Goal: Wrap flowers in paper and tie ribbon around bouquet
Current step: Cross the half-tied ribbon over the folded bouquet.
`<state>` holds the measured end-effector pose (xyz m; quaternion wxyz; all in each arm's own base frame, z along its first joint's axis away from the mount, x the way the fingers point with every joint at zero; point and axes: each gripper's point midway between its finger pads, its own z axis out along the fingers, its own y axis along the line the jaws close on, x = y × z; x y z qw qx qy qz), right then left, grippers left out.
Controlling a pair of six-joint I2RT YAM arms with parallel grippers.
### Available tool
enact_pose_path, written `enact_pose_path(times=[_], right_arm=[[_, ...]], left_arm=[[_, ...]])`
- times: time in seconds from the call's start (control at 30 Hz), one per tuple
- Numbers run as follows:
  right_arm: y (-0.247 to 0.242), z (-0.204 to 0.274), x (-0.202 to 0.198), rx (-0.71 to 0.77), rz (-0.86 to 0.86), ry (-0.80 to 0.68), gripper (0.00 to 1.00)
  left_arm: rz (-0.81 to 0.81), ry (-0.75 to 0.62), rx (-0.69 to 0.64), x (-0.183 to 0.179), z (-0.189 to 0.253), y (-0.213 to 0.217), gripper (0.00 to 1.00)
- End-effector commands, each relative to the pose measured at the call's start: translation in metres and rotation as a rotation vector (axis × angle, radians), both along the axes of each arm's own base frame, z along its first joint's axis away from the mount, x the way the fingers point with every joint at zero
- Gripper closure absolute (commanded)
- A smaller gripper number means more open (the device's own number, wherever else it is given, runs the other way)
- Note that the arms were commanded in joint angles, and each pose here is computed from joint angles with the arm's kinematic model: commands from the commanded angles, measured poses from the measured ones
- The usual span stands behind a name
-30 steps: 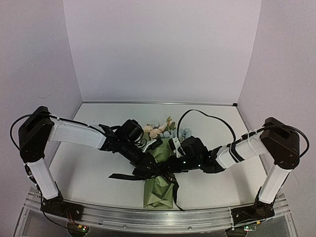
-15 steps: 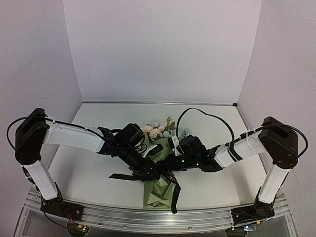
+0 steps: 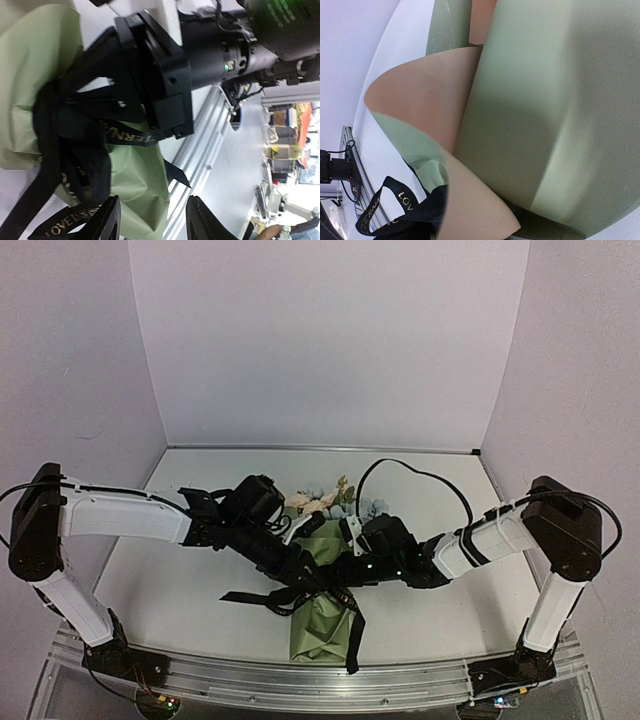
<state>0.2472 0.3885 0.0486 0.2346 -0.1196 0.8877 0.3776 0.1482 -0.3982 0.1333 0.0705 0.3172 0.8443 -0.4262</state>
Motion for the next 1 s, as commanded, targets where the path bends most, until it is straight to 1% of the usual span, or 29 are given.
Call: enact_pose_path(times=[0.0, 0.13, 0.2, 0.27, 0.37, 0.5, 0.73, 0.9, 0.97], right_arm=[[0.005, 0.003, 0.007, -0.003, -0.004, -0.032, 1.0], [0.003, 0.003, 0.006, -0.006, -0.006, -0.037, 1.0], [0.003, 0.003, 0.006, -0.006, -0.005, -0.039, 1.0], [0.002, 0.003, 0.006, -0.008, -0.006, -0.039, 1.0], [0.002, 0.003, 0.006, -0.009, -0.007, -0.041, 1.0], [0.001, 0.005, 0.005, -0.006, -0.007, -0.043, 1.0], [0.0, 0.007, 0.005, -0.002, -0.007, -0.046, 1.0], [0.001, 0.007, 0.005, -0.002, -0.006, -0.047, 1.0], [0.001, 0.006, 0.005, -0.002, -0.007, -0.044, 1.0]], left_arm=[[0.121, -0.149, -0.004, 0.031, 0.033, 0.002, 0.54], [0.211, -0.226, 0.088, 0.06, 0.025, 0.016, 0.56], [0.216, -0.236, 0.132, 0.07, 0.015, 0.021, 0.59], [0.185, -0.253, 0.156, 0.075, 0.009, 0.017, 0.62], [0.106, -0.256, 0.166, 0.074, 0.0, 0.007, 0.66], [0.045, -0.242, 0.183, 0.072, -0.014, -0.005, 0.65], [0.002, -0.202, 0.208, 0.066, -0.034, -0.01, 0.62], [-0.013, -0.187, 0.219, 0.063, -0.043, -0.013, 0.62], [-0.011, -0.192, 0.217, 0.064, -0.043, -0.015, 0.64]])
